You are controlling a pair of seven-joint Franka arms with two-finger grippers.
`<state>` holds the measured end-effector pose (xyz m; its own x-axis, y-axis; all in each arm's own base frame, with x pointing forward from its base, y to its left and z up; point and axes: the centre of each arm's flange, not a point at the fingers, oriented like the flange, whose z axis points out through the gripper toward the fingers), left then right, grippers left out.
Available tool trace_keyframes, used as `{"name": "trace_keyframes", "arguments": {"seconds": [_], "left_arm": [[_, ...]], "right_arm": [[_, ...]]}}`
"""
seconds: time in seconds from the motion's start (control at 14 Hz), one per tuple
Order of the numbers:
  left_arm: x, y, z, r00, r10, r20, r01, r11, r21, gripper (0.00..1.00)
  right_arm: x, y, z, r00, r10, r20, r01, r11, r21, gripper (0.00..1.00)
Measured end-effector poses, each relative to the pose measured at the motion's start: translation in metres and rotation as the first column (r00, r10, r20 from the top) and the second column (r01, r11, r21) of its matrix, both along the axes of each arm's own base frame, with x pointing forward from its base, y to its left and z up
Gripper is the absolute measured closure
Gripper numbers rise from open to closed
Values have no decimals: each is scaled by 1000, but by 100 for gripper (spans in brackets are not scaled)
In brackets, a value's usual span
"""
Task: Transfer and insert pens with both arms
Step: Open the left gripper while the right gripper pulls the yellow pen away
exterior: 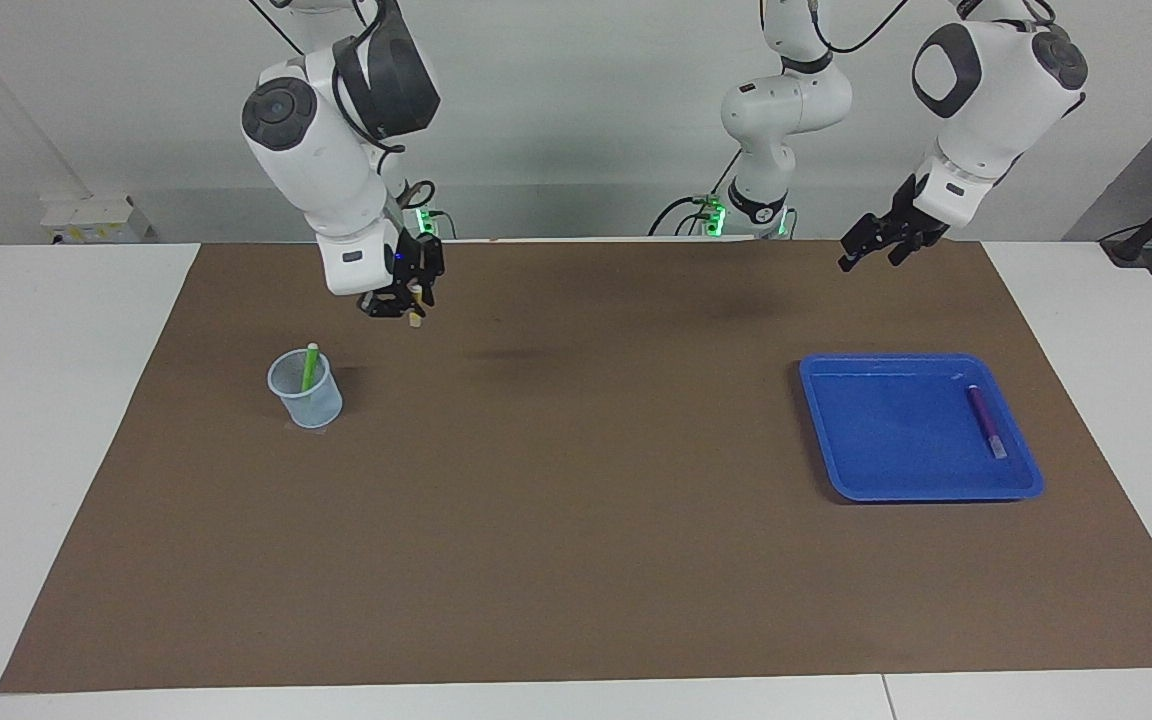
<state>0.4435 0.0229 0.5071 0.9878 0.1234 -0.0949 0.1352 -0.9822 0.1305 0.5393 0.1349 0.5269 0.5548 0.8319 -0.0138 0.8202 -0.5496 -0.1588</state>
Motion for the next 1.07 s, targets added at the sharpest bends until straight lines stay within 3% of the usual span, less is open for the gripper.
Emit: {"name": "trace_keyframes", "arguments": {"seconds": [0.21, 0.5, 1.07], "left_arm": [[10, 27, -13, 997, -72, 16, 71, 997, 29, 0], [38, 58, -39, 990, -137, 20, 136, 989, 50, 0], [86, 91, -115, 974, -223, 46, 218, 972, 83, 0]], "right_arm": [[10, -18, 16, 974, 213, 76, -204, 972, -120, 81], [20, -56, -19, 947, 294, 126, -272, 948, -165, 81], [-8, -114, -73, 951, 293, 99, -274, 947, -169, 81]]}}
